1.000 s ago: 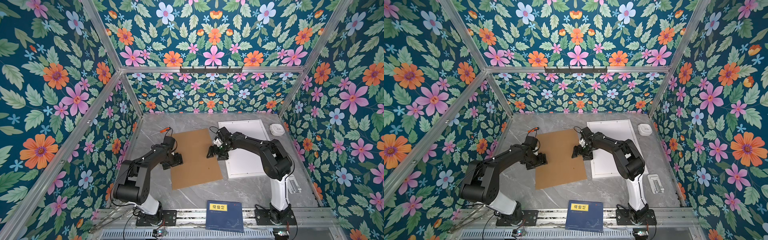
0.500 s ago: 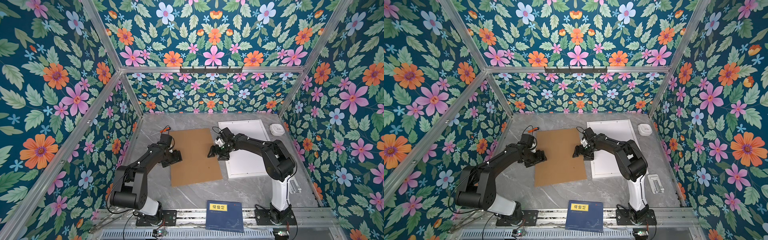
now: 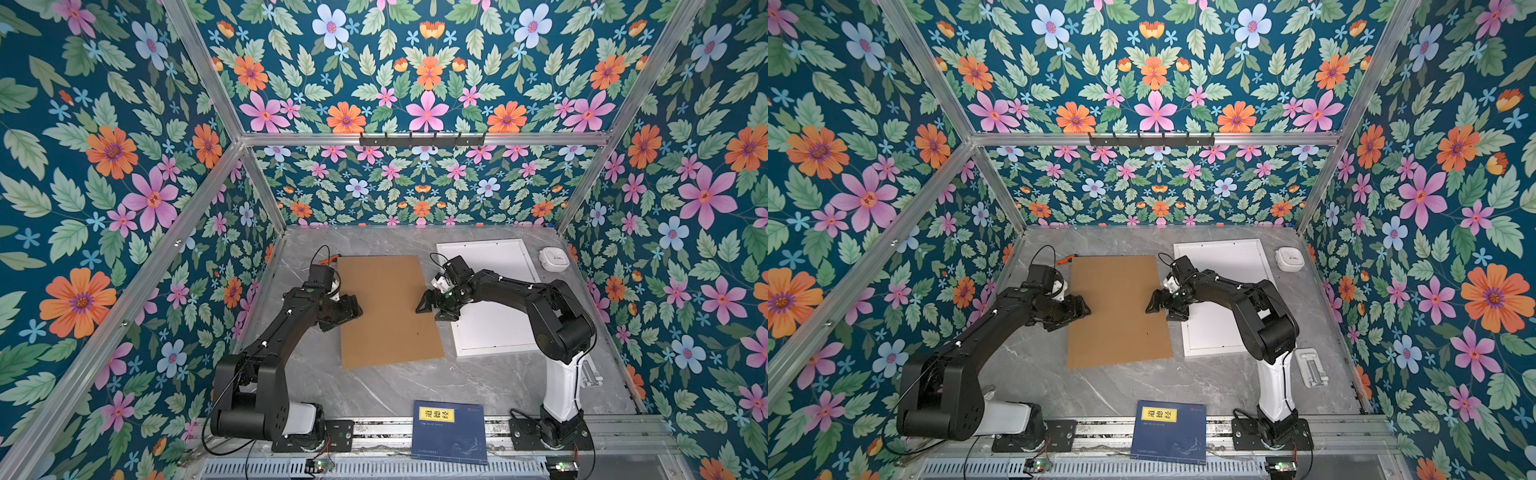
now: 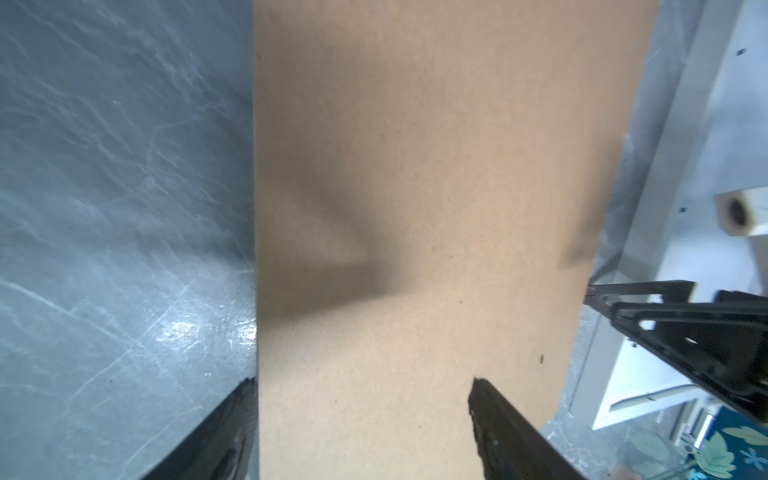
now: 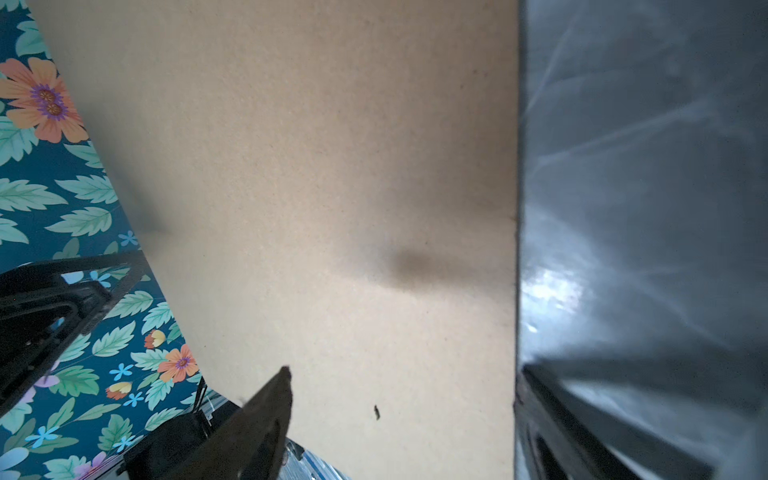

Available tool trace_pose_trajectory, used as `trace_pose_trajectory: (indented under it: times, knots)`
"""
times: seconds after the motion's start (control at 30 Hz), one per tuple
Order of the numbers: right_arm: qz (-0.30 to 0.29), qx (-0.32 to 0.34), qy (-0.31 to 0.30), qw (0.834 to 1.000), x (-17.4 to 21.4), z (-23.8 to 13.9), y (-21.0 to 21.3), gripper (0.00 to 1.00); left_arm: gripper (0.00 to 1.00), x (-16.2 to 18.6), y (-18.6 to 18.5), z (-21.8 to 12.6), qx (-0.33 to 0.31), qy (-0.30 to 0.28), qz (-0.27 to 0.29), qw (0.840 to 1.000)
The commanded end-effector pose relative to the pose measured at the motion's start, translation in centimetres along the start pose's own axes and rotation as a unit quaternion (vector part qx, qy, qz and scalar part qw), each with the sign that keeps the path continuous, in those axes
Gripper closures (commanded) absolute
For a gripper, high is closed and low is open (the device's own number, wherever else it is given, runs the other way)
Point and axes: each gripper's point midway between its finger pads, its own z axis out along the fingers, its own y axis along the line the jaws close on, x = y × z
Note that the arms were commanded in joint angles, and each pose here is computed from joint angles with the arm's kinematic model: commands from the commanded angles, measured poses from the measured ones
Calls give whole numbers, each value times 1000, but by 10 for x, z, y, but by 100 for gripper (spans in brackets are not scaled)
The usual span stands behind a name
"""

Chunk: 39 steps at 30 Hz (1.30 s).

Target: Put the photo into the frame

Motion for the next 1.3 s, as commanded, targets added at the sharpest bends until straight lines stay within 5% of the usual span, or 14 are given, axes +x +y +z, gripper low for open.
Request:
trace_pose_trajectory:
  times: [0.0,0.63,1.27]
  knots:
    - [5,2,7,1000,5,11,-9,16,19,6,-44,-14,117,26,4,993]
    - [-2,-29,-9,1000,2,10,-12,15,20,1,-79,-61,225,10,-5,974]
    - [-7,-43,-25,999,-2,11,-16,15,33,5,-79,-79,275,37,-26,961]
